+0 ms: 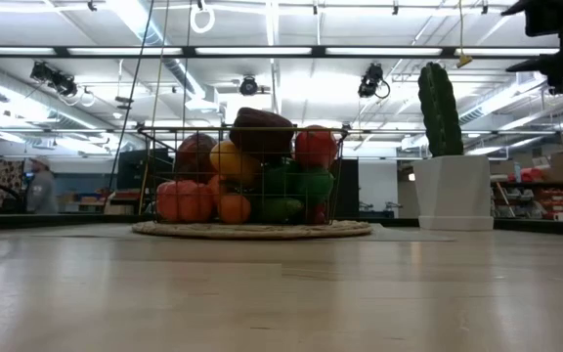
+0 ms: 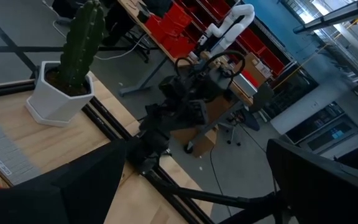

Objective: Build produce basket
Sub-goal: Return to Home Position

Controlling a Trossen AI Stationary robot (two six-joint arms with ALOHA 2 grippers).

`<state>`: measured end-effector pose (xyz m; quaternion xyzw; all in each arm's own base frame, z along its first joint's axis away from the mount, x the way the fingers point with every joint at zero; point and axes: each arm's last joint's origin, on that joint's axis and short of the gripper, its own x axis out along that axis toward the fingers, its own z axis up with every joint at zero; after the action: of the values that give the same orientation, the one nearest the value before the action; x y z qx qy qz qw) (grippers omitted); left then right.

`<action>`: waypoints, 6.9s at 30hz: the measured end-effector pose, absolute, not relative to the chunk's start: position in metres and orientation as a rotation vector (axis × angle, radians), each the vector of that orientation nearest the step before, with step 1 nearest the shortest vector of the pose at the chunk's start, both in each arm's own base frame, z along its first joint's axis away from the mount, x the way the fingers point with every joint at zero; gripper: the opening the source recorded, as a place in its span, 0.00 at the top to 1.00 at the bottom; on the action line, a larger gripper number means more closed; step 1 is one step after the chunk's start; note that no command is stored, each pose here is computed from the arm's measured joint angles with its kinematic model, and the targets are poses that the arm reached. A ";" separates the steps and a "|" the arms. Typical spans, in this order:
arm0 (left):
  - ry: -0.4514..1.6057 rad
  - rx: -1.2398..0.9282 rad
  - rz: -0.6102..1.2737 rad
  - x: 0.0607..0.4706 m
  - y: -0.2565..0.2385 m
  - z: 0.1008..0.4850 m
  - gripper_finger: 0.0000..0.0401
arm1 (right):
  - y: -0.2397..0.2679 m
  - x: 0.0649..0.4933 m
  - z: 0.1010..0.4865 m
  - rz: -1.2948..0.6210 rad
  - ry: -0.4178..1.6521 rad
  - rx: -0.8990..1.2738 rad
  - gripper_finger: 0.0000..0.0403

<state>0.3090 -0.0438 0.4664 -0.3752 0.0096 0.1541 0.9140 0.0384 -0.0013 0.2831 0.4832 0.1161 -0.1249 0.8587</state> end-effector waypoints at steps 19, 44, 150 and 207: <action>0.021 -0.802 0.317 0.309 -0.045 0.466 0.01 | 0.004 0.063 0.224 -0.119 0.149 1.007 0.43; 0.064 -0.828 0.355 0.308 -0.041 0.460 0.01 | 0.008 0.075 0.187 -0.078 0.297 0.742 0.98; 0.383 -0.205 0.192 0.229 -0.024 0.467 1.00 | -0.005 0.099 0.168 -0.158 -0.048 0.316 0.97; -0.034 -0.339 0.176 0.099 -0.001 0.167 0.96 | -0.005 0.099 0.169 -0.155 -0.057 0.317 0.97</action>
<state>0.0994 -0.0010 0.1670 -0.1685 -0.0167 0.0874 0.9817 0.0989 -0.0046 0.1687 0.1576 -0.0283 -0.0771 0.9841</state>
